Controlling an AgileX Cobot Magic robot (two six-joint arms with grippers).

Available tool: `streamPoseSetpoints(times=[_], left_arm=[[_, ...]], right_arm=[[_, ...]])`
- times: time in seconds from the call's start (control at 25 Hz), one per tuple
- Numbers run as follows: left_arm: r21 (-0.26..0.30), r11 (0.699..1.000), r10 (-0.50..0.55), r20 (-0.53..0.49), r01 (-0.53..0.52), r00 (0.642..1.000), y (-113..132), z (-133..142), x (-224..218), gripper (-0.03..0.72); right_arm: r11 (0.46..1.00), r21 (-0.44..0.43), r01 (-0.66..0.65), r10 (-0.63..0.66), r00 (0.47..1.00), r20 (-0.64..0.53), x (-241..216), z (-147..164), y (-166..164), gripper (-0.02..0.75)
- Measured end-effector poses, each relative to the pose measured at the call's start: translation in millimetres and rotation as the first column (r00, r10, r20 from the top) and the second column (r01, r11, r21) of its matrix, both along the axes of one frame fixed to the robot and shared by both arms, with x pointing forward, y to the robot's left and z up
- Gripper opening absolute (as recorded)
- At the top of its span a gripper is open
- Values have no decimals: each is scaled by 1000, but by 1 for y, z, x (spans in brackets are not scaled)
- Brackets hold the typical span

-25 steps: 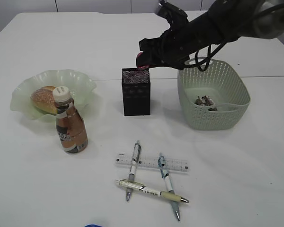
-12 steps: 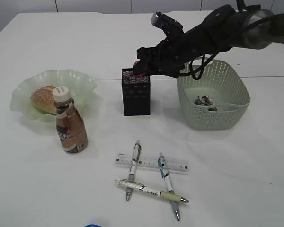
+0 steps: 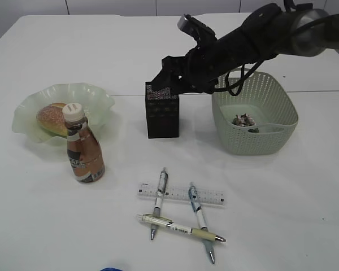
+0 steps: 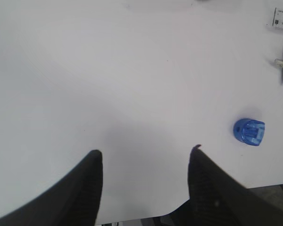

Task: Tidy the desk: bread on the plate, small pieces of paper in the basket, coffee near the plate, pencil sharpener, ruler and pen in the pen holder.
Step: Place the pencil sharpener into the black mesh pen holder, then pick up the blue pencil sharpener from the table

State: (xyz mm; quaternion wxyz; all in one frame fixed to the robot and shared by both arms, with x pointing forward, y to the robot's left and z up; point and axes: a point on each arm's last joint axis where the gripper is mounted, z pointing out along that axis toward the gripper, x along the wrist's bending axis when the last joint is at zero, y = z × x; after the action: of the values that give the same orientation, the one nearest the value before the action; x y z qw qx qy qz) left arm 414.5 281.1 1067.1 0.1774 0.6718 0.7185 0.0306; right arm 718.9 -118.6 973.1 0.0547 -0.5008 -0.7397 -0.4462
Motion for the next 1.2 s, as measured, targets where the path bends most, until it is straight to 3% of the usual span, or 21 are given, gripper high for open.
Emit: streamPoseSetpoints(times=[0.12, 0.32, 0.72, 0.96, 1.2], left_arm=[[0, 1000, -1, -4, 1, 1000, 0, 0, 0, 423], [4, 1000, -19, -14, 19, 1000, 0, 0, -1, 423], [5, 1000, -27, -14, 27, 1000, 0, 0, -2, 423], [5, 1000, -27, -14, 27, 1000, 0, 0, -2, 423], [4, 1000, -27, -14, 27, 1000, 0, 0, -2, 423]], right_arm=[[999, -37, -7, 6, 1000, -15, -6, 12, -3, 447], [991, -131, -38, 34, 999, -35, -27, 57, -12, 423], [936, -335, -106, 63, 988, -138, -81, 117, -25, 417], [903, -414, -119, 50, 983, -174, -126, 125, -22, 416], [870, -433, -235, 126, 956, -266, -180, 107, 9, 416]])
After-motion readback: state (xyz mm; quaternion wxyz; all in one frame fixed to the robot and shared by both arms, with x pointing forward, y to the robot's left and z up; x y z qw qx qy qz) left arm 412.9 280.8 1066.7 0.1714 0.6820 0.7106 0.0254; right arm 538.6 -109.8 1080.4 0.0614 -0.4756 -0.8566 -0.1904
